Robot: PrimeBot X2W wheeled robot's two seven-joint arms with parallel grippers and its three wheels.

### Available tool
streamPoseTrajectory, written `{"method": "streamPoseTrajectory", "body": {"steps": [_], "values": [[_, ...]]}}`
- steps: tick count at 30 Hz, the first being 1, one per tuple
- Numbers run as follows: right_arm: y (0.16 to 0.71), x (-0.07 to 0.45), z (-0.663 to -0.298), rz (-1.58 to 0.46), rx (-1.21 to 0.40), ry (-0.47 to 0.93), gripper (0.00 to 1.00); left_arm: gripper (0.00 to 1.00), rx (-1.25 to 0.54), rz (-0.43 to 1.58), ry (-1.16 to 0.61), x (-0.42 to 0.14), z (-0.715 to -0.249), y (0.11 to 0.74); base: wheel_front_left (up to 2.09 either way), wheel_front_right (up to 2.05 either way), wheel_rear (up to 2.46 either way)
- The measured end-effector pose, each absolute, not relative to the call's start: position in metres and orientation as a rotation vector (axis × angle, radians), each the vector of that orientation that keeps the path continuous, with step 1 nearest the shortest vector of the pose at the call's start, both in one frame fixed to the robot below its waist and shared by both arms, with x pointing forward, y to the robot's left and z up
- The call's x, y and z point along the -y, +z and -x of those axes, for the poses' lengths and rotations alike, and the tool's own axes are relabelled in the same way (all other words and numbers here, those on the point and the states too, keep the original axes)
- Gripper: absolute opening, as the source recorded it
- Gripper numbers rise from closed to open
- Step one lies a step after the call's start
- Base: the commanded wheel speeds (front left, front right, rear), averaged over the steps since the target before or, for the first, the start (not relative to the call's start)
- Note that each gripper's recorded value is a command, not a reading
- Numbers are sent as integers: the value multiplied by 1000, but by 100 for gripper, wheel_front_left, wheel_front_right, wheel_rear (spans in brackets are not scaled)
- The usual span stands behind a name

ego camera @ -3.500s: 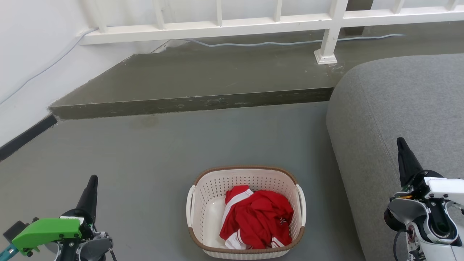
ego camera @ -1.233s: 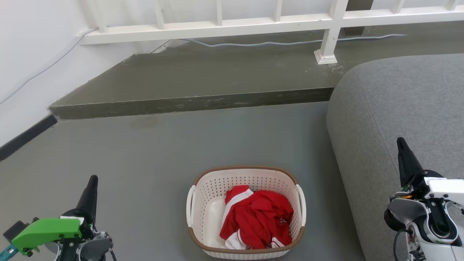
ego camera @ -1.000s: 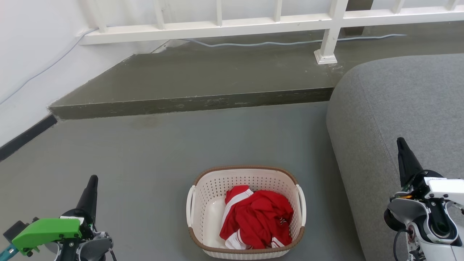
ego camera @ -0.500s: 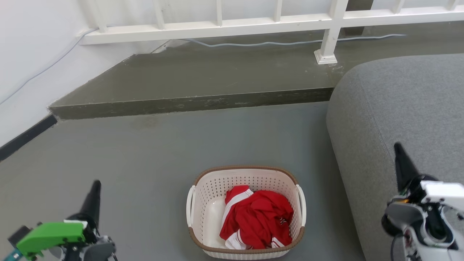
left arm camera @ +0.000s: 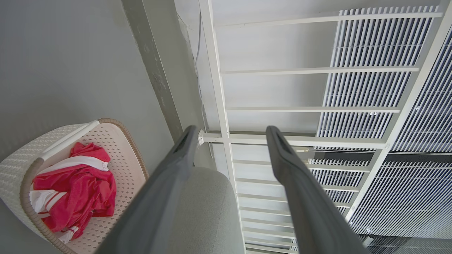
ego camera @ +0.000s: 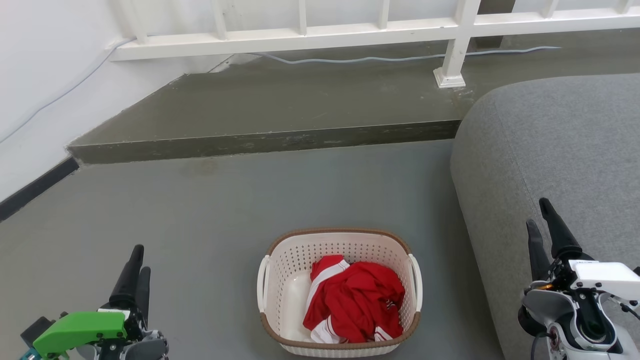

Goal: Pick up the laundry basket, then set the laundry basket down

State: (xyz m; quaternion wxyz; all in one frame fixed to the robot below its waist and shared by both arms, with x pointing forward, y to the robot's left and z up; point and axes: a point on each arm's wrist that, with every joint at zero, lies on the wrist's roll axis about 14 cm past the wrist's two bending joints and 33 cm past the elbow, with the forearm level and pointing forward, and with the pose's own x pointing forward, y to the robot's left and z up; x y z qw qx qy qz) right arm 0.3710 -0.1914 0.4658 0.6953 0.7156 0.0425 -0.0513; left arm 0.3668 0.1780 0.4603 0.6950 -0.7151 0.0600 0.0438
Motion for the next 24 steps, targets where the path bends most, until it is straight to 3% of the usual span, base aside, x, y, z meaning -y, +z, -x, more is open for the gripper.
{"method": "streamPoseTrajectory", "body": {"steps": [24], "values": [[491,166,-379,-1389,-90,11,100,100,-106,1354,21,-164,-374,479,0,0,0]]}}
